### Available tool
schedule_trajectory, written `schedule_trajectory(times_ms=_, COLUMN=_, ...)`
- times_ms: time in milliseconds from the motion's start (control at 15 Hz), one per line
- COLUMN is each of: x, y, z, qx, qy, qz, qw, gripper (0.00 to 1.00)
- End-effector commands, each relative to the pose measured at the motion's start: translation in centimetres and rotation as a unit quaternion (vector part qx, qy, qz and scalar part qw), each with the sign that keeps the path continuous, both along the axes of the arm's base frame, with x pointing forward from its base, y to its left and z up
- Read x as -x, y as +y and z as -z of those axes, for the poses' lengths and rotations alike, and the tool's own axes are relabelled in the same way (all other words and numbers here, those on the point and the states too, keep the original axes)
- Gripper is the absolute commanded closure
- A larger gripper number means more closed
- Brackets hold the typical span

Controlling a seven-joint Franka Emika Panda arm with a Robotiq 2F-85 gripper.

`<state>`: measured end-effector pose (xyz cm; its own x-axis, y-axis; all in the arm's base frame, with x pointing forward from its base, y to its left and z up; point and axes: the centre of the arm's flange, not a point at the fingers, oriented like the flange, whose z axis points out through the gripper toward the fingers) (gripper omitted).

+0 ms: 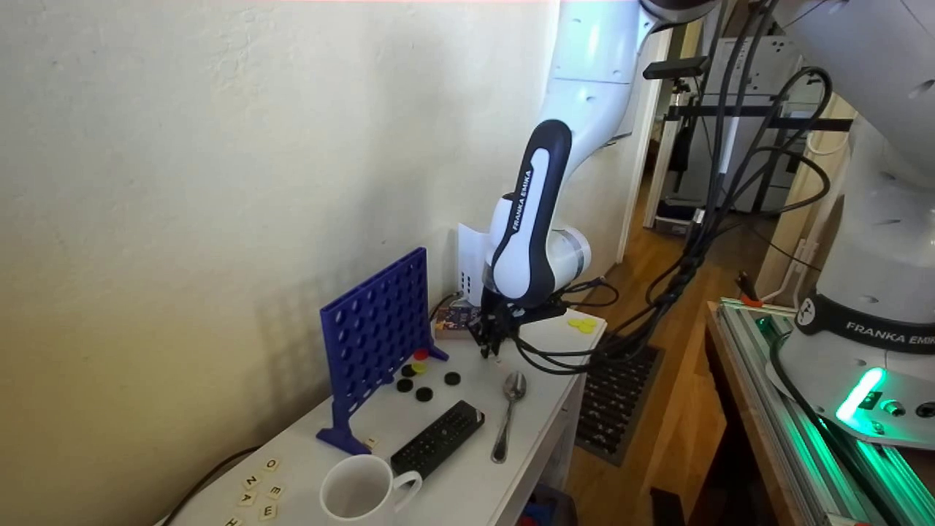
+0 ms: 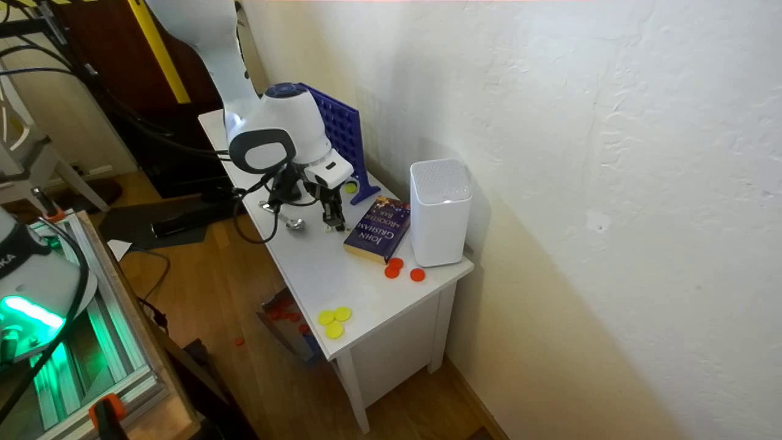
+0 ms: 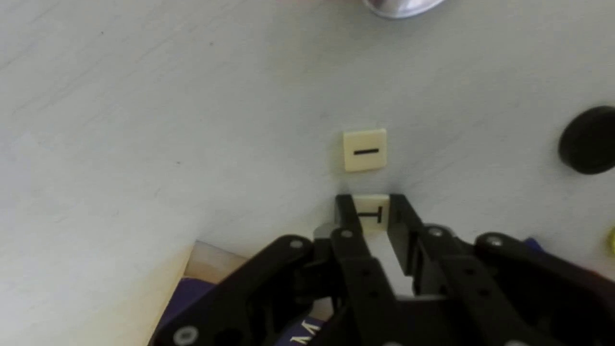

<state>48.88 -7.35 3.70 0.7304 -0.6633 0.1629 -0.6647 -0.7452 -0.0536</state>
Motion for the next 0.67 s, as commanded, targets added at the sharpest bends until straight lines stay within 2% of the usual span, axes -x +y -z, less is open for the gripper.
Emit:
schedule_trajectory(times_ms=0, x=0.6, y=0.1, z=-1.9, qx=0.004, qy=-0.003, qz=0.012, qw=0.9999, gripper=0.95)
schedule_trajectory(times_ms=267, x=1.4, y=-0.6, z=-3.0, qx=0.001, qy=-0.005, qz=0.044, qw=0.999, gripper=0.95)
schedule_trajectory(times_ms=600, x=1.5, y=-0.7, z=-2.5, qx=-0.003, qy=-0.002, qz=0.072, qw=0.9974, gripper=0.95)
